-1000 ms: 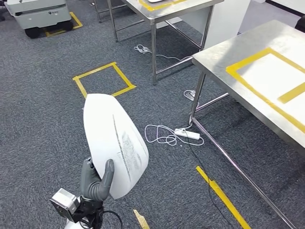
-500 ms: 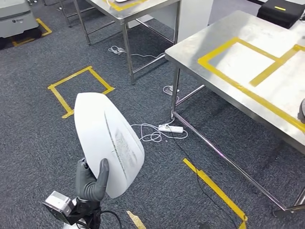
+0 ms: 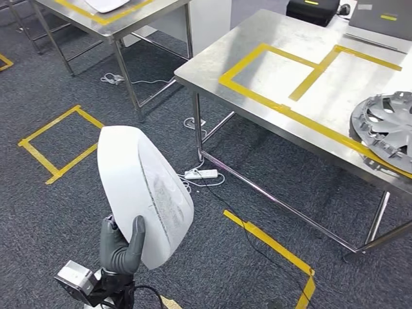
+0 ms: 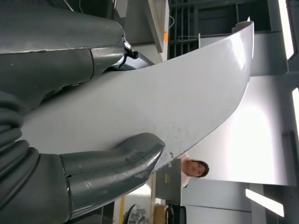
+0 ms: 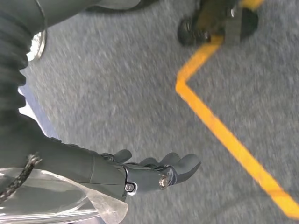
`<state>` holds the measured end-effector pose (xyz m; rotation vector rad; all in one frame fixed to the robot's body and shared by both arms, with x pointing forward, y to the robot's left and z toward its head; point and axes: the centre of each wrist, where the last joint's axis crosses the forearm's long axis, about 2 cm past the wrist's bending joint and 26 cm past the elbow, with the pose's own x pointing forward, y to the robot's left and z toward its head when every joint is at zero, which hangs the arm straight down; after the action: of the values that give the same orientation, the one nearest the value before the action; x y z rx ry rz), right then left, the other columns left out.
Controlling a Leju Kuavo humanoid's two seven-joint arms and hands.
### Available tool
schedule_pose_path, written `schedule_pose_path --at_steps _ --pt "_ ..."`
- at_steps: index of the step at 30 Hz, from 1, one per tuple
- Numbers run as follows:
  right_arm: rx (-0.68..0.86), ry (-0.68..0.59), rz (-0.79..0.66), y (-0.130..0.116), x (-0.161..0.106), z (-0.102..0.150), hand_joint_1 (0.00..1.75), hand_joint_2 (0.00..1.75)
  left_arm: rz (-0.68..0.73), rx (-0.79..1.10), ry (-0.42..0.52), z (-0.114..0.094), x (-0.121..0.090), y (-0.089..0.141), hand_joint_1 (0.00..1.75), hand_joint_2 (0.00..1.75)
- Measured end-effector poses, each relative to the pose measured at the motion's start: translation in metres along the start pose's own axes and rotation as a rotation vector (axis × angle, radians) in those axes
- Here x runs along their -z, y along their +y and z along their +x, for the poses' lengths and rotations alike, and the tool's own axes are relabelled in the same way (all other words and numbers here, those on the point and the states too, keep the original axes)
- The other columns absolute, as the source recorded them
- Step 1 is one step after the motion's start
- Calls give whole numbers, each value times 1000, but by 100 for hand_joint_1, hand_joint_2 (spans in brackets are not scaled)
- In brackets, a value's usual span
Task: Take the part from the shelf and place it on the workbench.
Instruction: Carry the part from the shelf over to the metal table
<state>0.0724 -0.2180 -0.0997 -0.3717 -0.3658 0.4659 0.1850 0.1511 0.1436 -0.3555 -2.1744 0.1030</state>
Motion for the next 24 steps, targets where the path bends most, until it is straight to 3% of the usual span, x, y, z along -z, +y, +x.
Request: schedule_pose_path --at_steps 24 --pt "59 39 37 2 -1 -13 0 175 -11 -27 3 -3 3 0 175 175"
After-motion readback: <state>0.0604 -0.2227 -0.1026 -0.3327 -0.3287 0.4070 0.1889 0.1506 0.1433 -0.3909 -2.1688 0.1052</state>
